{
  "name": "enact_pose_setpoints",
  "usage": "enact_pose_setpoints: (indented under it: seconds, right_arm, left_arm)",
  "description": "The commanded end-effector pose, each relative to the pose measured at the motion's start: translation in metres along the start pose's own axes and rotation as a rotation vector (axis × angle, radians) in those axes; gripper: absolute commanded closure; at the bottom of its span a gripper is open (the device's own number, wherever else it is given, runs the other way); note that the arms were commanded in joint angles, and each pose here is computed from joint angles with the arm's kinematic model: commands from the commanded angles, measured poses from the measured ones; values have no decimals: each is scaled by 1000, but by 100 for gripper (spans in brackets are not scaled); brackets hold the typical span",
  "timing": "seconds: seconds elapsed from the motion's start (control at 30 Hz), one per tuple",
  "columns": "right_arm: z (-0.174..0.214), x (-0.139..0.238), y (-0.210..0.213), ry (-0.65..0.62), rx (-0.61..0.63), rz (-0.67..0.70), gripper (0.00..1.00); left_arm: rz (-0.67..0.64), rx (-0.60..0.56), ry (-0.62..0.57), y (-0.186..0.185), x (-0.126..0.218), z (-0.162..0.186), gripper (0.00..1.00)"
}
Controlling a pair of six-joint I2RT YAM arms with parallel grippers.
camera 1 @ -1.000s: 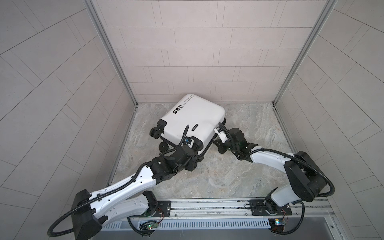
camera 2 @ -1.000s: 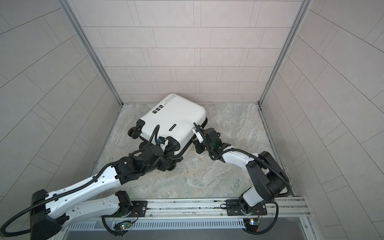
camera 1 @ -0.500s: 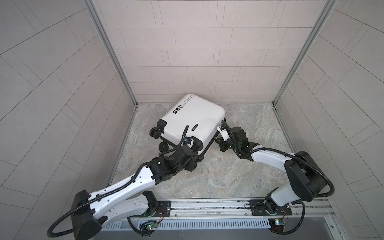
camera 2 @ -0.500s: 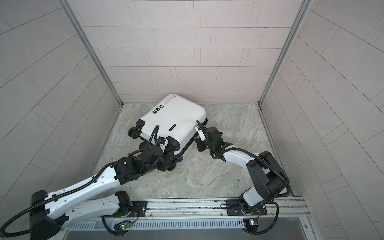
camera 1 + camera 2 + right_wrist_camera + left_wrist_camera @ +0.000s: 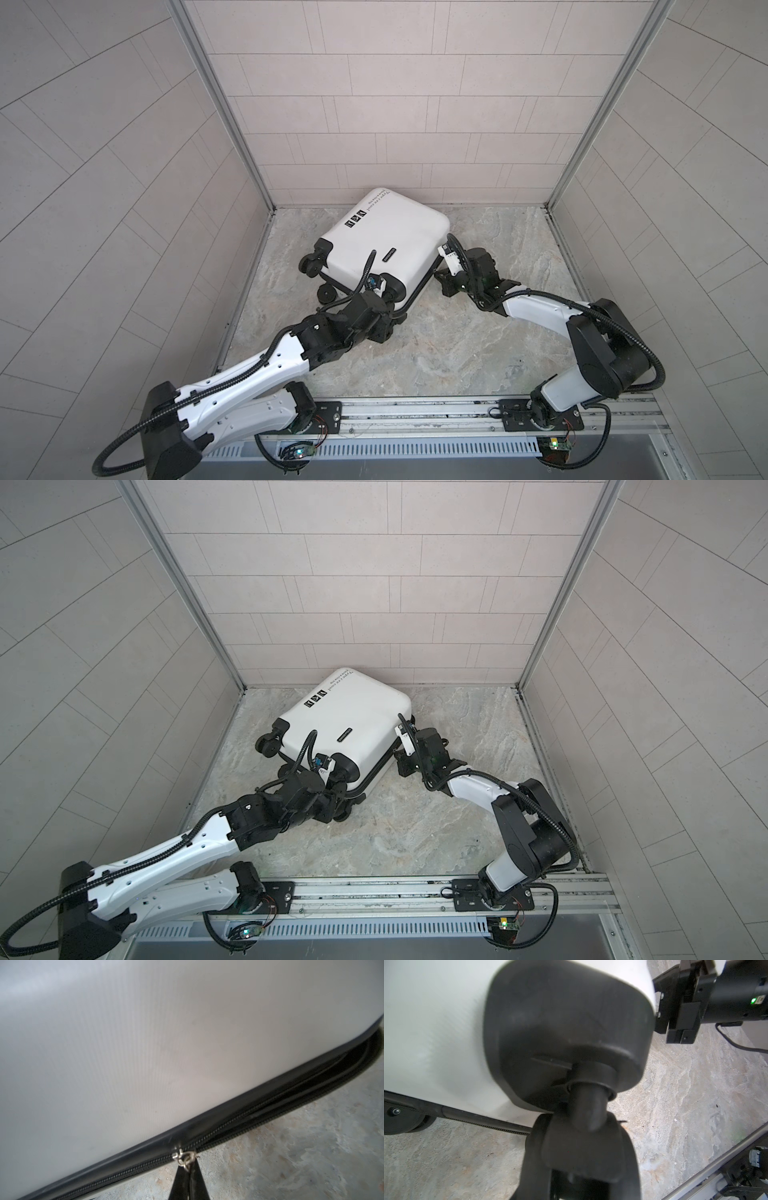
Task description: Pack the luggage
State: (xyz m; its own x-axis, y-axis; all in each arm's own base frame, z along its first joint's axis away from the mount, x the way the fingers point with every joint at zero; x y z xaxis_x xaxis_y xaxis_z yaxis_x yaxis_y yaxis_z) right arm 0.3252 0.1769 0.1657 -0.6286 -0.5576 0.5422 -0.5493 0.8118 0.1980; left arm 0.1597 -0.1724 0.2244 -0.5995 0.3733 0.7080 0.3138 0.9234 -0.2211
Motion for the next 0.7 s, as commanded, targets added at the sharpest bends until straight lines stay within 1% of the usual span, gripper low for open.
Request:
enact_pose_setpoints:
  seconds: [0.0,0.67]
  right_arm:
    - [-18,3,-19,-59,-19,101,100]
    - [-19,2,-54,-67,-96,185,100]
  left_arm:
    - [-99,113,-109,17,13,-12,100]
    - [-95,114,-107,19,15,-10,100]
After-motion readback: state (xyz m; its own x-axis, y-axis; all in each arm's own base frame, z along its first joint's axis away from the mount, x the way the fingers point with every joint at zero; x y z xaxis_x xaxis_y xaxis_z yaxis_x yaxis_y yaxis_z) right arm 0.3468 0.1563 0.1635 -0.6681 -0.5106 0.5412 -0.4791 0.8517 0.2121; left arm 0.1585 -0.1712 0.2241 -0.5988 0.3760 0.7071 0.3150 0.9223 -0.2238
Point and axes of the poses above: each gripper's point midway between its finger pads, its own x axis back along the fingers, its own y axis along the line the jaws close on, z = x × y, the point moved 8 cm from there along x, back along the fingers, and after that the axes turned 3 degrees about x, right-handed, at the moved point
